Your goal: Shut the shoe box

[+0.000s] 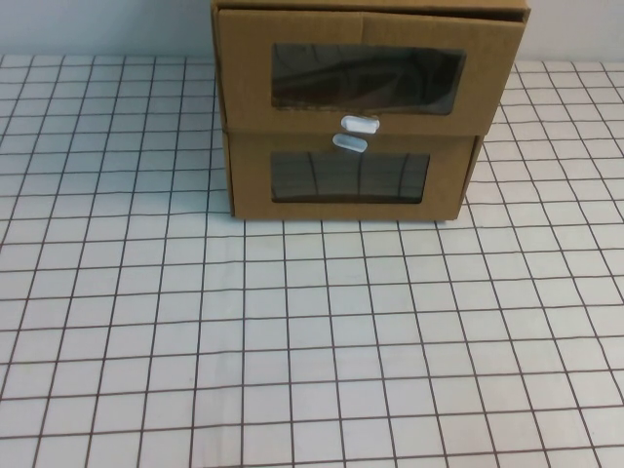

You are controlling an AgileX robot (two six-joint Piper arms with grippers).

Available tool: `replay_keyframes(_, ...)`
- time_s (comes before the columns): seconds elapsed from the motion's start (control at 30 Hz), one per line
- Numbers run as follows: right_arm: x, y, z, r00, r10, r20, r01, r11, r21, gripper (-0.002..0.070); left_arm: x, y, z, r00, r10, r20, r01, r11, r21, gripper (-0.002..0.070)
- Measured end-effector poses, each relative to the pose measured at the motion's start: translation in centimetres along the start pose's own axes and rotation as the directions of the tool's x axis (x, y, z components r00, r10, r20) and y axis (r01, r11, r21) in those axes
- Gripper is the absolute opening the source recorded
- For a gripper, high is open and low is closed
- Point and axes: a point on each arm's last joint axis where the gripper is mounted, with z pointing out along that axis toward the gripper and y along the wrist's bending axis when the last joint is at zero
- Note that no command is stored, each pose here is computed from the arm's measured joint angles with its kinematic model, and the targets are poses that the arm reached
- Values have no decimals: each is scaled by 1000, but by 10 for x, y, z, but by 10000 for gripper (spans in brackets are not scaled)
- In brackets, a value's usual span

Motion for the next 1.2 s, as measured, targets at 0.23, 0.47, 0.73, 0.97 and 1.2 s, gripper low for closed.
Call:
replay_keyframes(0.23,30,-2,18,999,-3,-34,3,1000,2,-14,4,8,-2,999,-31,11,32,989,-146,-5)
replay_keyframes(0.47,62,-4,34,999,-4,-43,4,1000,0,-14,5,11,-2,1000,-31,3,31,982,-186,-5)
replay_keyframes(0.73,67,-4,35,999,-1,-48,1,1000,-1,-14,12,10,-2,997,-41,-67,28,982,-187,-5)
replay_keyframes(0.97,67,-4,35,999,4,-48,-4,1000,-2,-14,12,10,-2,996,-42,-72,28,982,-186,-5)
replay_keyframes(1.2,65,-7,32,1000,24,2,-24,998,52,-14,12,10,-2,996,-42,-72,28,982,-186,-5)
